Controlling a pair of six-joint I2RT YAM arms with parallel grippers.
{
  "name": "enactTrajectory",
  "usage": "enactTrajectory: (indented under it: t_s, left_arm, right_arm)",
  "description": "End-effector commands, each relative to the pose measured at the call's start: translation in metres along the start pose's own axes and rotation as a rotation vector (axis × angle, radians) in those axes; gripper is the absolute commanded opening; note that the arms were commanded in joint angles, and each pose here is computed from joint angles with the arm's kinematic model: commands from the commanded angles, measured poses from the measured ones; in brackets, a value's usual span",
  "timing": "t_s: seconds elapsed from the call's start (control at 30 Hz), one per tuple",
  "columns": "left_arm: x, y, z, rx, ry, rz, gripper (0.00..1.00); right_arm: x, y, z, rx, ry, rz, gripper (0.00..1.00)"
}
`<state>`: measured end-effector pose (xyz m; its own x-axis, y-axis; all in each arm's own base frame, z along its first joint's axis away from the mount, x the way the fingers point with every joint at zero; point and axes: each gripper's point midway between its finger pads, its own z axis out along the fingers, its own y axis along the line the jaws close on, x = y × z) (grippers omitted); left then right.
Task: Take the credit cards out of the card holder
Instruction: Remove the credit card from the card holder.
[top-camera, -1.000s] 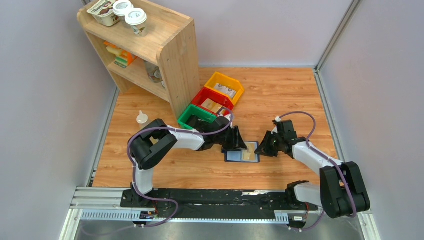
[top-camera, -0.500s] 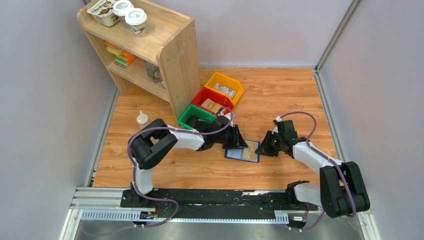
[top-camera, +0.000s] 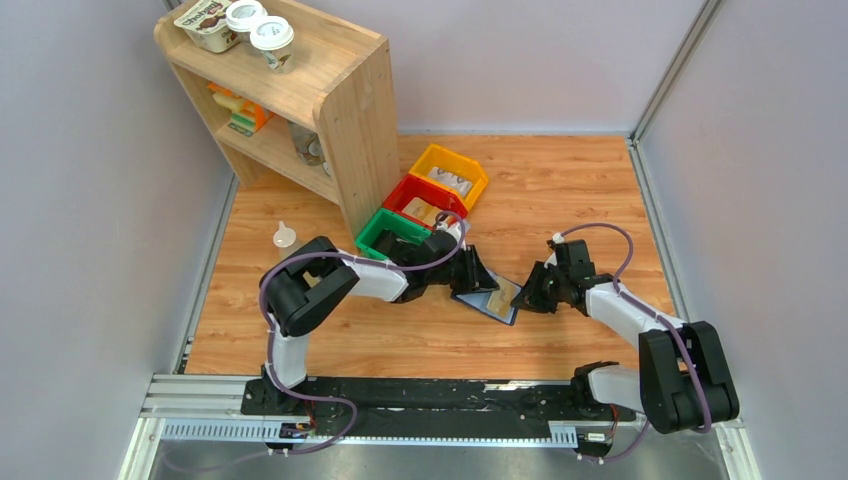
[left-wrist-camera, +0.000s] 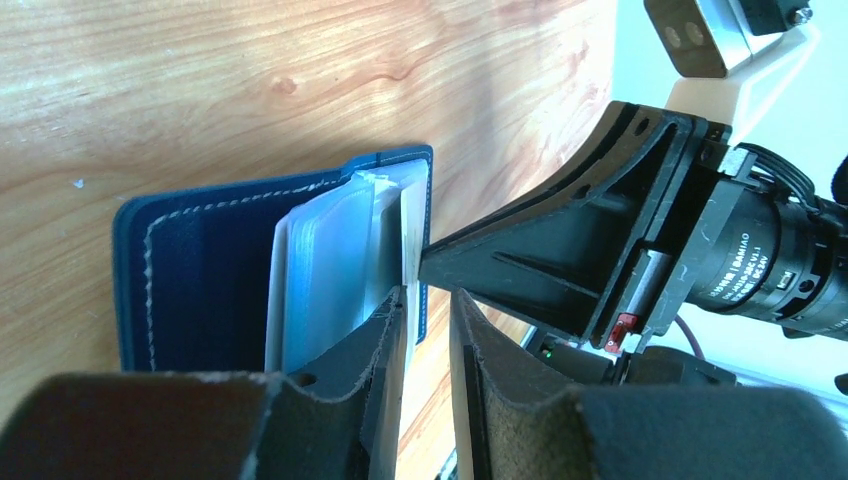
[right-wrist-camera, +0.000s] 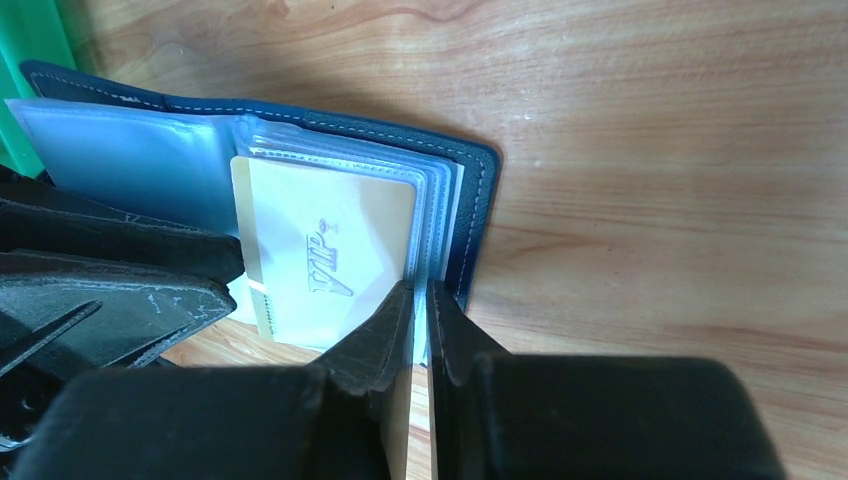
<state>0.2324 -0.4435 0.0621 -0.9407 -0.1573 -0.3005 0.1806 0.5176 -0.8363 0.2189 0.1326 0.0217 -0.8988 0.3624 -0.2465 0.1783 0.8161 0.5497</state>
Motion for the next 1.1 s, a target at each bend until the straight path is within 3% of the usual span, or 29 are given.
enactTrajectory:
  t_s: [0.0,0.37,0.63,0.93,1.07]
  left_arm:
    - [0.022,-0.031,0.003,0.142,0.092,0.024,0.29]
    - [0.035,-0.042,0.008,0.198,0.182,0.03,0.33]
    - [0.043,0.0,0.003,-0.062,0.232,0.073,0.41]
    - [0.051,0.016,0.001,-0.15,0.277,0.05,0.43]
    - [0.054,0.029,-0.002,-0.218,0.286,0.038,0.48]
  right_arm:
    - [0.011,-0.011,0.007,0.028,0.034,-0.013,0.11]
    - [0.006,-0.001,0.006,-0.014,0.022,-0.035,0.11]
    - [0.005,-0.001,0.005,-0.013,0.01,-0.045,0.11]
    - [0.002,0.002,0.003,-0.028,-0.006,-0.056,0.11]
    - [0.002,0.001,0.003,-0.026,-0.006,-0.057,0.12]
